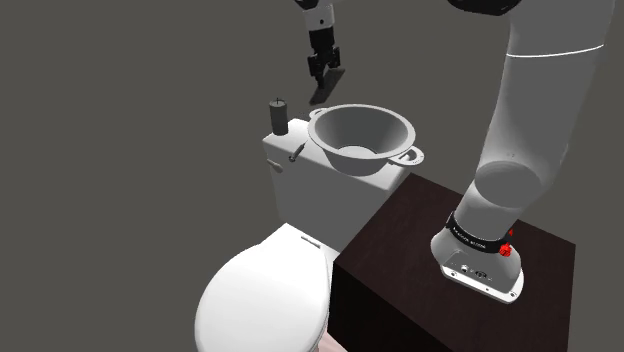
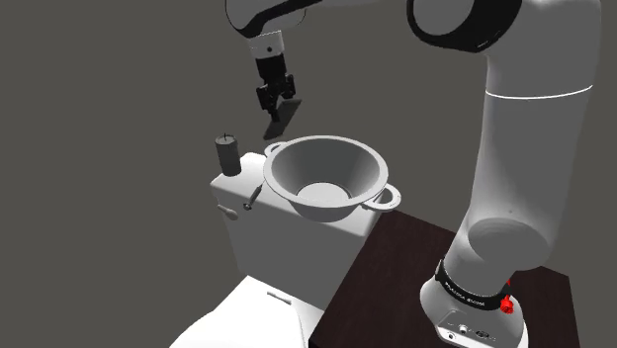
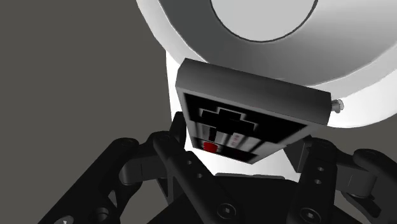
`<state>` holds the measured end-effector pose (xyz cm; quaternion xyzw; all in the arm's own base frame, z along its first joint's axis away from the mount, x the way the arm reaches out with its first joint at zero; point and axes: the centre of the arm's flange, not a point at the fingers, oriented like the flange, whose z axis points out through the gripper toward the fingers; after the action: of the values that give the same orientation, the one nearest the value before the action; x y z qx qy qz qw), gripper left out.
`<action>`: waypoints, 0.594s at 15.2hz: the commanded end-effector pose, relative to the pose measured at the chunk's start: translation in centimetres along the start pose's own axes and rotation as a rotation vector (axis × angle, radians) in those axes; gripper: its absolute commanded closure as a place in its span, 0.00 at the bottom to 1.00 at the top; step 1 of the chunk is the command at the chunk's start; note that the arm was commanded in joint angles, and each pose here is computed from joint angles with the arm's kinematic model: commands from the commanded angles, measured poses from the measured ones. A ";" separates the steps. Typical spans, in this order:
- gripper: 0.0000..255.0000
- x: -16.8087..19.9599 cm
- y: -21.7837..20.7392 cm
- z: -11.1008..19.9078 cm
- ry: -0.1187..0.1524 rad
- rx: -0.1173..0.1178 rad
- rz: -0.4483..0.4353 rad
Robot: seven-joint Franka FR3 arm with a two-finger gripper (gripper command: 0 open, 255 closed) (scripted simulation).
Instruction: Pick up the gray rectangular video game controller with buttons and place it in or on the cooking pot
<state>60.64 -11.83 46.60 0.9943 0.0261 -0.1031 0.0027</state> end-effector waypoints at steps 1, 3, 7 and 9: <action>1.00 -2.5 -0.8 0.4 0.000 0.000 0.000; 1.00 -4.9 -1.6 0.9 0.000 0.000 0.000; 1.00 -9.9 -3.2 1.8 0.000 0.000 0.000; 1.00 -12.4 -4.0 2.2 0.000 0.000 0.000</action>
<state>49.08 -8.77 47.04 0.9943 0.0262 -0.1030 0.0027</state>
